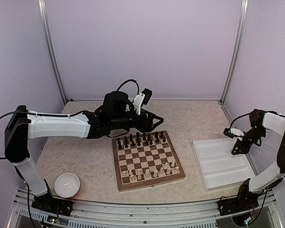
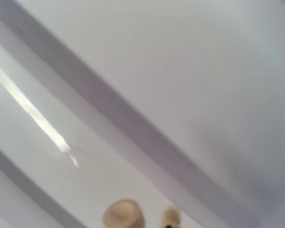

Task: Set up the chess pieces on the board
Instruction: Pick up the chess pile from the storage box, then pass from the right arm to the left

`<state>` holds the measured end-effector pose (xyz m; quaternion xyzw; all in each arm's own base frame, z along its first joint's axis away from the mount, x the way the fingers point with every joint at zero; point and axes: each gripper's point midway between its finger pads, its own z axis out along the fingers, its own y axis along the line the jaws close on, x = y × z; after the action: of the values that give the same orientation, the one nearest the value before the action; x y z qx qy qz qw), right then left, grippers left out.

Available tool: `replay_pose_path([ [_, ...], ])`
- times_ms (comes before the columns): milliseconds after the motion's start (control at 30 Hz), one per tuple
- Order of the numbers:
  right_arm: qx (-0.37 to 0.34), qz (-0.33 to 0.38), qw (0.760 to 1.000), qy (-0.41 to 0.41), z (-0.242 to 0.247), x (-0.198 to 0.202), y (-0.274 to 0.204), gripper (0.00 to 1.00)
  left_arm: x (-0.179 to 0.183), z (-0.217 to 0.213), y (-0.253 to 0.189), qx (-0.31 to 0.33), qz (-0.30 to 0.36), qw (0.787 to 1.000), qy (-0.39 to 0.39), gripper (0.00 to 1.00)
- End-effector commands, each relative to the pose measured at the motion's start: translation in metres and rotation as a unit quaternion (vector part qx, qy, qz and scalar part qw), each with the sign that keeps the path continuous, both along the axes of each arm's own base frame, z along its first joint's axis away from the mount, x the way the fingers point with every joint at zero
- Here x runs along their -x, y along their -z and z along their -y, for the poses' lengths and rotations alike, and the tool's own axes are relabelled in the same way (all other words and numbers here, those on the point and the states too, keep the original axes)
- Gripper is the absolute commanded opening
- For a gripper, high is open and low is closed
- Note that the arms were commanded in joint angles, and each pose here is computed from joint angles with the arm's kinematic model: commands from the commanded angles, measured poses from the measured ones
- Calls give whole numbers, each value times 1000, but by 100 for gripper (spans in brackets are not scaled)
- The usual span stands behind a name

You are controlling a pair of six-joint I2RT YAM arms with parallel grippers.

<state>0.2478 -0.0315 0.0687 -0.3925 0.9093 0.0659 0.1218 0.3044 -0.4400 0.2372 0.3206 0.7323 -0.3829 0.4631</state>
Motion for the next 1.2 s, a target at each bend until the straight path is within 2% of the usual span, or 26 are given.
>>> replay_pose_path([
  [0,-108,40,992,-45,-55,-1,-27,7,9,34,-1,53,-61,996,27,59],
  [200,-169,71,978,-95,-110,-3,-48,7,31,85,16,61,-105,990,69,57],
  [500,-219,90,964,-123,-137,8,-43,8,66,150,52,50,-143,982,115,54],
  [867,-220,109,955,-165,-160,24,-44,9,77,199,86,65,-172,975,122,51],
  [1167,-217,108,954,-178,-166,29,-43,11,79,217,108,63,-200,969,128,40],
])
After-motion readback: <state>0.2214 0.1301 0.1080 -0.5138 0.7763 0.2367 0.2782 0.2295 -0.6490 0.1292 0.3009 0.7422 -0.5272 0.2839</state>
